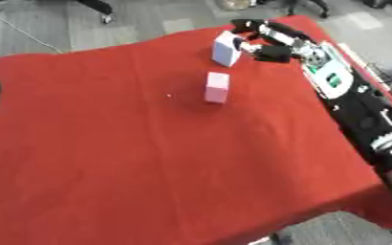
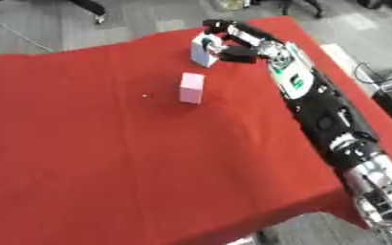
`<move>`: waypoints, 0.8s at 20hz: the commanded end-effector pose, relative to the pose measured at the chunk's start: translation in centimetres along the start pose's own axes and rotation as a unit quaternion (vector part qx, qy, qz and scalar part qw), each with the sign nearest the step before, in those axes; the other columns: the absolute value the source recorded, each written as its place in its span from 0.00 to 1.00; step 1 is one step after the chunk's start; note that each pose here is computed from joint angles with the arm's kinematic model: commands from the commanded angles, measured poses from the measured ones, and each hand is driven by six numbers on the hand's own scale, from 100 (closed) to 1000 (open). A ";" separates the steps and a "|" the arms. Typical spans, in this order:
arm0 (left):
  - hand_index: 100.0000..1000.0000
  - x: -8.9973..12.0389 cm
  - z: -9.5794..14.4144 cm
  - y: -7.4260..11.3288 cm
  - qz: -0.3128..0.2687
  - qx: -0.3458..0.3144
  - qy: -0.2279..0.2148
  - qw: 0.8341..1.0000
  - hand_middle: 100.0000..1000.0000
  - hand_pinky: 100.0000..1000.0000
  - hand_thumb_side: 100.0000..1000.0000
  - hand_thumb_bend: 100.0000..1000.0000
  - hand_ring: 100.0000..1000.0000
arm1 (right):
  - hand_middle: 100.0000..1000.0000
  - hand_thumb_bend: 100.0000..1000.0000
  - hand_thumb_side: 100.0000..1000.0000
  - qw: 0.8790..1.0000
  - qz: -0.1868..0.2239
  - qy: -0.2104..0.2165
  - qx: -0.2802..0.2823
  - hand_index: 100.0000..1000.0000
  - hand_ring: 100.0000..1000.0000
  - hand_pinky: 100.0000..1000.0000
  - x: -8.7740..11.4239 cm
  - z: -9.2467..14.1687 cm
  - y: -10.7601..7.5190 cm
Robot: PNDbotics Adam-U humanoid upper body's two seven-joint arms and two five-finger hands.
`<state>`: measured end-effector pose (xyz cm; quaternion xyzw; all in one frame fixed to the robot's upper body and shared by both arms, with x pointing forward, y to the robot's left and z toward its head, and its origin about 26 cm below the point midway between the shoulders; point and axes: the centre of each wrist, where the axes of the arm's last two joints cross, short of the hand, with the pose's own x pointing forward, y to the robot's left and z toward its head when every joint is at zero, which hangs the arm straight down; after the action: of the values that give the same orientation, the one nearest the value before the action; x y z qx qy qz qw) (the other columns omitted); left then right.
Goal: Pick up the objects with one hand, pass them to the other hand, and then place them into the box on the other side of the table.
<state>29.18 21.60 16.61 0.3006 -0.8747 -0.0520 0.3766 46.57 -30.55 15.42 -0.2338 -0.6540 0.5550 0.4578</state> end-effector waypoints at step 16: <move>0.71 0.7 0.1 -0.2 -0.006 -0.005 0.000 1.000 0.58 0.73 0.57 0.75 0.58 | 0.84 0.08 0.70 0.977 0.180 -0.033 0.108 0.99 0.92 0.91 1.5 -1.0 0.1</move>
<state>29.07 21.15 16.32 0.3054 -0.8677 -0.0596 0.3877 46.59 -28.73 14.37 -0.2635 -0.5525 0.7003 0.3674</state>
